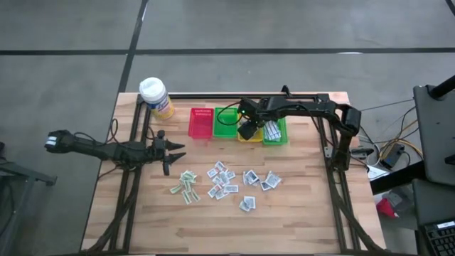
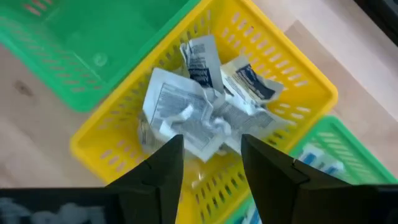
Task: Pick & Place First Aid Supplies
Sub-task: Put the blue alcohol pad into the yellow bin
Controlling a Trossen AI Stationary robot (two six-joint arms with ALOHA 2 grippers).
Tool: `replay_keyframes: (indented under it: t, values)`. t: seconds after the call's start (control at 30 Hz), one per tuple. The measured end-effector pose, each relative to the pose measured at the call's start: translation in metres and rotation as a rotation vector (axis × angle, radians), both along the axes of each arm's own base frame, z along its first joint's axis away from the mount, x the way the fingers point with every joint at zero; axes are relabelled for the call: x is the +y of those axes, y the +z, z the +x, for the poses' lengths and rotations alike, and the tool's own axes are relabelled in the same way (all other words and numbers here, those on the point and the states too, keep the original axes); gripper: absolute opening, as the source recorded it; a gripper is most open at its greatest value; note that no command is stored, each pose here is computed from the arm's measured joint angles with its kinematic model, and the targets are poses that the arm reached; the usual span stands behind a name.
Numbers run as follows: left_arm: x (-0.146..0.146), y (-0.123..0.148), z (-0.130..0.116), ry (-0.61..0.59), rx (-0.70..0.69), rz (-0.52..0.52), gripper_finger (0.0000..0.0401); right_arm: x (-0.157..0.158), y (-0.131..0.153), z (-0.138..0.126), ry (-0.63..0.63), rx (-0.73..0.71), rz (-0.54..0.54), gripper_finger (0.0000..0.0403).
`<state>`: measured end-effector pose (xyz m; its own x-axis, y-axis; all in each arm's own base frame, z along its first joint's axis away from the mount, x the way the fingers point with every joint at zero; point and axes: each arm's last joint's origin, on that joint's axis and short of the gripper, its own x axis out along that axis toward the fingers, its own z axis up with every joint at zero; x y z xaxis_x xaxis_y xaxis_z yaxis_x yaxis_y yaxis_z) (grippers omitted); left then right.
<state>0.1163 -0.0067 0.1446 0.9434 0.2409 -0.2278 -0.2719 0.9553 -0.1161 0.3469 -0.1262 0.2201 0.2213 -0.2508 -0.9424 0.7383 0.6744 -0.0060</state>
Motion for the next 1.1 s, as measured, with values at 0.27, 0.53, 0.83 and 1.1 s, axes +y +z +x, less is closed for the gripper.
replay_keyframes:
  t: [0.27, 0.53, 0.83, 1.1]
  values:
    - [0.0, 0.0, 0.0, -0.001, 0.001, 0.003, 0.0158, 0.025, 0.027, 0.004, 0.088, -0.05, 0.106, 0.0148]
    - [0.0, 0.0, 0.0, -0.001, 0.0, 0.003, 0.0158, 0.079, 0.036, 0.005, 0.185, -0.017, 0.159, 0.0133]
    - [0.0, 0.0, 0.0, -0.001, 0.0, 0.003, 0.0158, 0.15, 0.035, 0.003, 0.321, 0.029, 0.182, 0.0129]
    - [0.0, 0.0, 0.0, -0.001, 0.0, 0.003, 0.0158, 0.208, 0.036, -0.003, 0.513, 0.014, 0.172, 0.0128]
